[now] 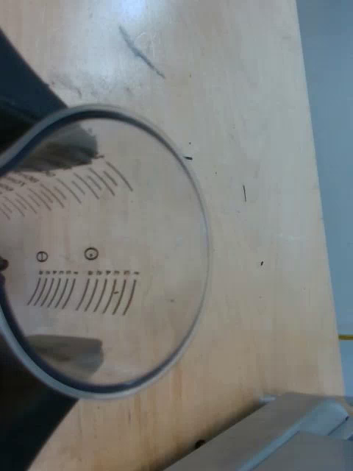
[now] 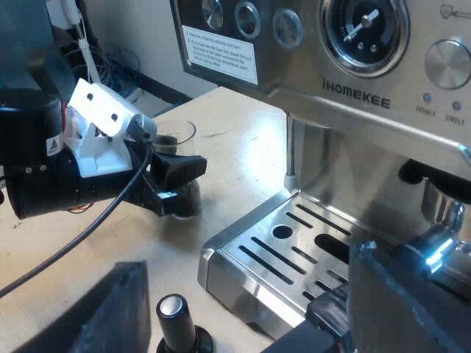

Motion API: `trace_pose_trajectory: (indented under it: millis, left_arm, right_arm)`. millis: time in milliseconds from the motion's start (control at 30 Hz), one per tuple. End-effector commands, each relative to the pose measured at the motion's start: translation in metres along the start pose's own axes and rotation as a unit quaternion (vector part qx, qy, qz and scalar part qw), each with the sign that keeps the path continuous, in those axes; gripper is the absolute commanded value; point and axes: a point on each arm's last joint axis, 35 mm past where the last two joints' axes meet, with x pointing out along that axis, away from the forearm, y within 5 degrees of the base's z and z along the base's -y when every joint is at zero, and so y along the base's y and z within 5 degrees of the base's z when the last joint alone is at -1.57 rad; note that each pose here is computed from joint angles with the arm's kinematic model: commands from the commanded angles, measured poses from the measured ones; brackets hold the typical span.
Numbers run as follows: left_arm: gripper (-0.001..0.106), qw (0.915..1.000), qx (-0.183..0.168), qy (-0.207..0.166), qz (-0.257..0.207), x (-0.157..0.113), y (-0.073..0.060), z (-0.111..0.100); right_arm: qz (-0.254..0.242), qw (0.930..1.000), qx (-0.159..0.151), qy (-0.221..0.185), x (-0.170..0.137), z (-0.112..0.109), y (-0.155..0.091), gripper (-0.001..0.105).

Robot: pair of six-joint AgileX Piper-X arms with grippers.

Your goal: Pour the beans into the coffee machine

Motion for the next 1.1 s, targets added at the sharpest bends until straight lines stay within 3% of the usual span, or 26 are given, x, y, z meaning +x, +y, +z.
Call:
trace_pose_trajectory:
  millis: [33, 333, 600, 800, 1100]
  left_arm:
    - [0.018, 0.9999, -0.005, -0.009, 0.010, -0.001, -0.001, 0.006]
    - [0.018, 0.9999, -0.005, 0.003, 0.011, -0.026, -0.004, 0.038]
    - [0.018, 0.9998, -0.001, 0.013, 0.012, -0.069, -0.007, 0.073]
    - [0.018, 0.9997, -0.001, 0.020, 0.013, -0.105, -0.010, 0.102]
    - [0.018, 0.9992, 0.000, 0.037, 0.015, -0.145, -0.015, 0.146]
  right_arm:
    - [0.001, 0.9999, -0.007, -0.012, -0.001, 0.005, -0.001, 0.059]
    - [-0.001, 0.9999, -0.007, -0.011, -0.001, 0.005, -0.001, 0.059]
    - [-0.001, 0.9999, -0.007, -0.011, -0.001, 0.005, -0.001, 0.059]
    - [-0.001, 0.9992, 0.038, -0.014, -0.001, 0.006, -0.001, 0.059]
    - [-0.022, 0.9980, 0.035, -0.047, -0.010, 0.029, -0.007, 0.059]
